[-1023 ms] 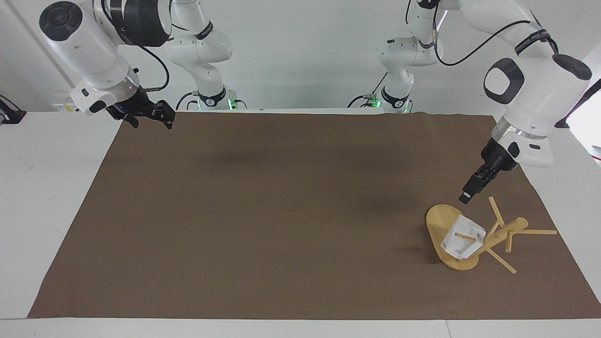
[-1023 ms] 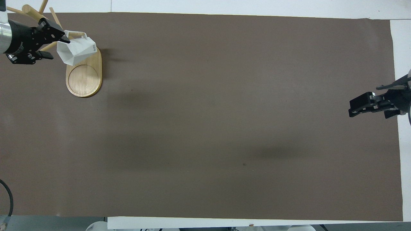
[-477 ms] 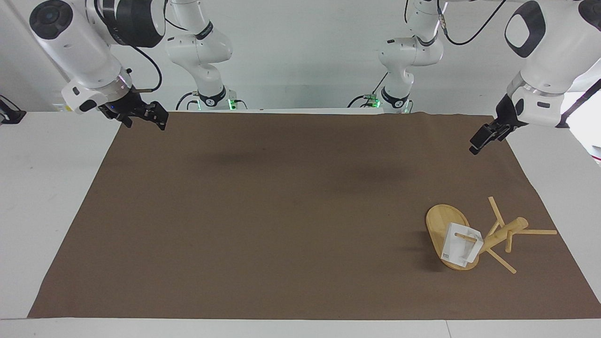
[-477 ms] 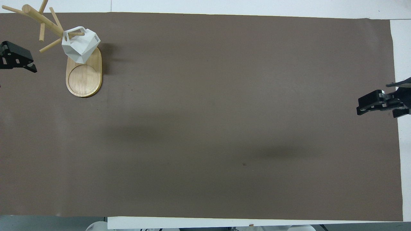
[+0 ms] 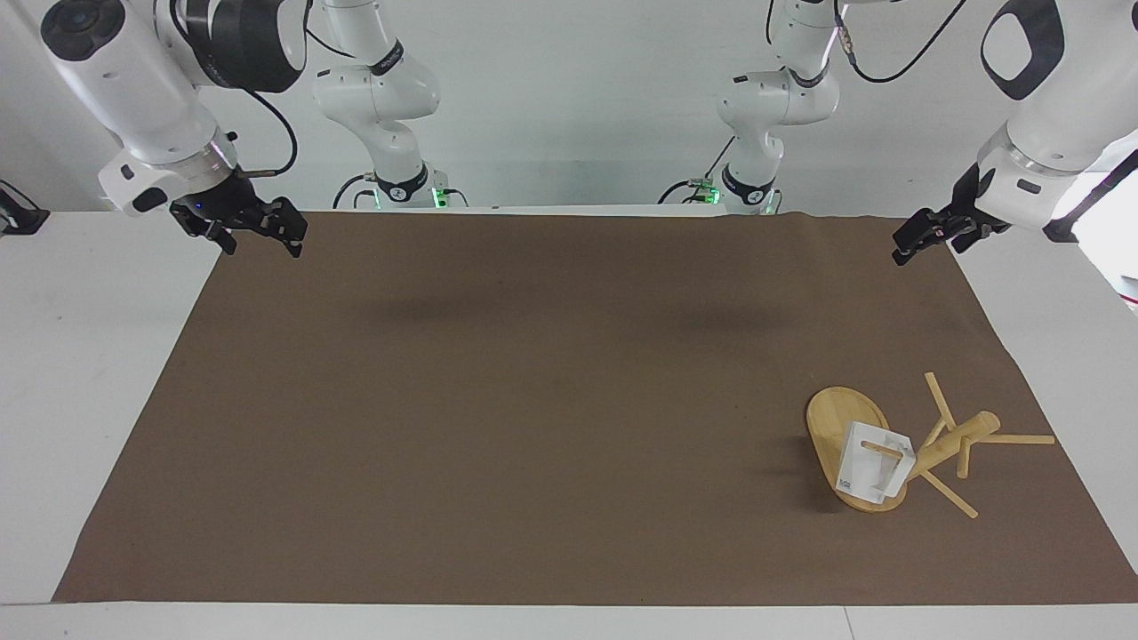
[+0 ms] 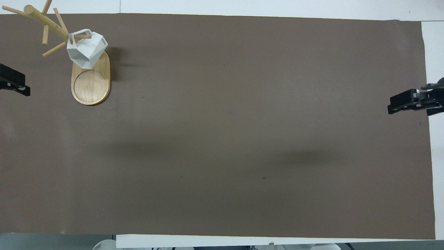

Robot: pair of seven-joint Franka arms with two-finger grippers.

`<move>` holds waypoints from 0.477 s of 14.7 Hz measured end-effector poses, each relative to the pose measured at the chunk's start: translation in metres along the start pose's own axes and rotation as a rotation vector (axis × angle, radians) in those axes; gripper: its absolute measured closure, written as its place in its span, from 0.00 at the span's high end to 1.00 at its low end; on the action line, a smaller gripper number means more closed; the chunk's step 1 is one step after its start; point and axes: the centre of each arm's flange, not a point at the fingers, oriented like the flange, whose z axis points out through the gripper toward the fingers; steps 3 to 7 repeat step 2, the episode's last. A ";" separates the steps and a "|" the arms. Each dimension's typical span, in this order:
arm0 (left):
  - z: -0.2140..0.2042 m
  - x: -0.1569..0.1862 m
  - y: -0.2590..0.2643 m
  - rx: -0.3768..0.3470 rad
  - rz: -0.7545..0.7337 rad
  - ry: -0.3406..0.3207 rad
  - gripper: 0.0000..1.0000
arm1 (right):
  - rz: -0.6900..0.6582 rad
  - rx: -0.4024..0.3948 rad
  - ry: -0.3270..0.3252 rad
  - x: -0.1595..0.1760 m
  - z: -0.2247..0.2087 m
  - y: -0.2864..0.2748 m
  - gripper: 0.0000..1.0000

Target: Hang cup on rack

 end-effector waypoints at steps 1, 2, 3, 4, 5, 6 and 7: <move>0.000 0.000 -0.003 -0.006 0.023 0.000 1.00 | 0.000 0.000 0.004 0.000 -0.004 -0.002 1.00; 0.000 0.000 -0.004 -0.008 0.041 0.000 1.00 | 0.003 0.000 0.003 -0.001 -0.007 -0.002 1.00; 0.000 0.000 -0.004 -0.008 0.041 0.000 1.00 | 0.003 0.000 0.003 -0.001 -0.007 -0.002 1.00; 0.000 0.000 -0.004 -0.008 0.041 0.000 1.00 | 0.003 0.000 0.003 -0.001 -0.007 -0.002 1.00; 0.000 0.000 -0.004 -0.008 0.041 0.000 1.00 | 0.003 0.000 0.003 -0.001 -0.007 -0.002 1.00; 0.000 0.000 -0.004 -0.008 0.041 0.000 1.00 | 0.003 0.000 0.003 -0.001 -0.007 -0.002 1.00; 0.000 0.000 -0.004 -0.008 0.041 0.000 1.00 | 0.003 0.000 0.003 -0.001 -0.007 -0.002 1.00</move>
